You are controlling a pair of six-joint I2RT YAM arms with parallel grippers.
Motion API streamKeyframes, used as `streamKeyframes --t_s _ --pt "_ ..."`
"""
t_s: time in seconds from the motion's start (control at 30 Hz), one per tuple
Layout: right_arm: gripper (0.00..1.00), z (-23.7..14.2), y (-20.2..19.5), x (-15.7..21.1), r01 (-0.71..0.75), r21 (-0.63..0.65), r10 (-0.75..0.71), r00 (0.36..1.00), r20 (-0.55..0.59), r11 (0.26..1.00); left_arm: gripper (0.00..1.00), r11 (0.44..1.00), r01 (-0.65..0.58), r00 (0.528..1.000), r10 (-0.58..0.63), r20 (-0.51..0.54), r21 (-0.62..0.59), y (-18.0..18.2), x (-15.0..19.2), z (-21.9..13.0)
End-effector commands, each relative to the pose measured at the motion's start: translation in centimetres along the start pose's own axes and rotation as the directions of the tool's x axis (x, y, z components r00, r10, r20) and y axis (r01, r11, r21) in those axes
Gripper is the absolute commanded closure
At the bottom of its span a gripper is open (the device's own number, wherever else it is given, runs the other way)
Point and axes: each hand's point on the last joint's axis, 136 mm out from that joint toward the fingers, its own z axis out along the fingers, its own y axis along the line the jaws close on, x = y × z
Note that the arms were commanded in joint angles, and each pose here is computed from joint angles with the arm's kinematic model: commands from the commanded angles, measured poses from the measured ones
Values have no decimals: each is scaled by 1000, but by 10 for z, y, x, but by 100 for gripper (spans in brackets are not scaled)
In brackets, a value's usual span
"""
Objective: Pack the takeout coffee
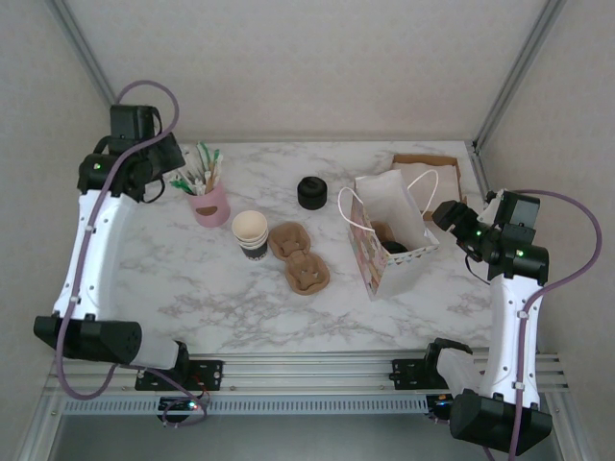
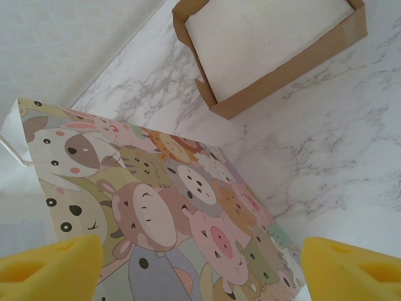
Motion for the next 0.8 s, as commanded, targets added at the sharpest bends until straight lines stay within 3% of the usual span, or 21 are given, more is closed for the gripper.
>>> streamKeyframes --t_s 0.0,0.17,0.27,0.53,0.77 --pt "17 -8 5 -2 4 -19 -3 1000 16 1000 100 997 33 994 -41 100 75 -7 -24 -44" --pt "17 -12 6 -1 6 -21 -5 1000 23 1000 100 958 26 972 -90 215 286 -35 -49 -100" --pt "17 -14 5 -1 9 -16 -9 999 32 1000 100 899 -8 968 -104 230 439 -60 -54 -127" --pt "16 -20 5 0 10 -7 -9 999 49 1000 100 639 -74 983 -84 165 765 -130 -44 -178" --pt "16 -24 3 1 10 2 -10 998 58 1000 100 434 -107 994 40 99 894 -201 -7 -200"
